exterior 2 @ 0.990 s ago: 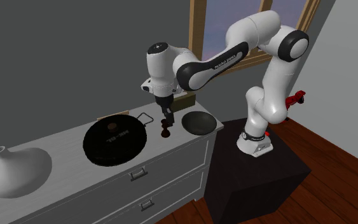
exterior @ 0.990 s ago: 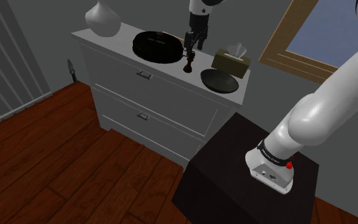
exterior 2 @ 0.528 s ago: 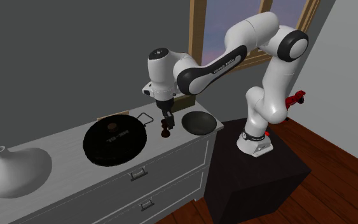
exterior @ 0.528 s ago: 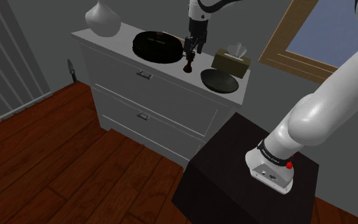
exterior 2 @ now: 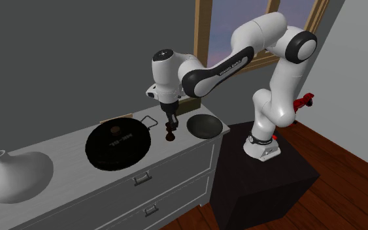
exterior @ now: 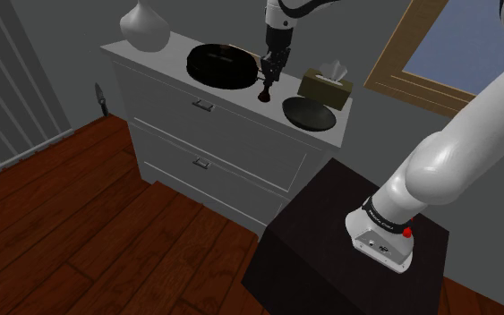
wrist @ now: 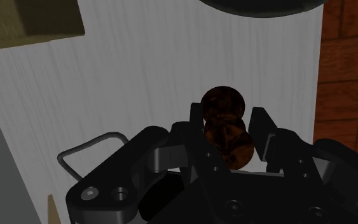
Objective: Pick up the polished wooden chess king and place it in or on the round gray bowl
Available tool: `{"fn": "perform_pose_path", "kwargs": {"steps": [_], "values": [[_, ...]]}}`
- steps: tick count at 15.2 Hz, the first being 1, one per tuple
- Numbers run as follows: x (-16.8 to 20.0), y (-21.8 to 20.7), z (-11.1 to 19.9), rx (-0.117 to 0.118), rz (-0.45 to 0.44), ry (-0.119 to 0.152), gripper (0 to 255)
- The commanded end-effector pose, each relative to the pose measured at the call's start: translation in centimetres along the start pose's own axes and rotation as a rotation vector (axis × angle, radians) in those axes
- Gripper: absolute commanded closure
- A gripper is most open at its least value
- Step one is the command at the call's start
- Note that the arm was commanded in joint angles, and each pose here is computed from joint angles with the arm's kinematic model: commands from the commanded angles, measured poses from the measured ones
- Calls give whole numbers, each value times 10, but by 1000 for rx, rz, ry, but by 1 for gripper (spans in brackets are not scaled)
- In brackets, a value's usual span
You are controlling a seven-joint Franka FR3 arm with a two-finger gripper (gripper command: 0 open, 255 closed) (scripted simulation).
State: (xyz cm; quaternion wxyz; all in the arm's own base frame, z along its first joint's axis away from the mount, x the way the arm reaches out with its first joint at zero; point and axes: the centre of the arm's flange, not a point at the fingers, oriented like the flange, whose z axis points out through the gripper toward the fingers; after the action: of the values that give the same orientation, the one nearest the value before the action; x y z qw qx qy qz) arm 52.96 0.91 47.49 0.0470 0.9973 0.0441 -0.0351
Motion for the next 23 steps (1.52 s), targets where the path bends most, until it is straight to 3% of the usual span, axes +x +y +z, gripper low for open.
{"fn": "perform_pose_path", "kwargs": {"steps": [1,5,23], "values": [[0,0,1,0,0,-2,255],[0,0,1,0,0,-2,255],[-7,9,-94,0,0,-2,255]]}}
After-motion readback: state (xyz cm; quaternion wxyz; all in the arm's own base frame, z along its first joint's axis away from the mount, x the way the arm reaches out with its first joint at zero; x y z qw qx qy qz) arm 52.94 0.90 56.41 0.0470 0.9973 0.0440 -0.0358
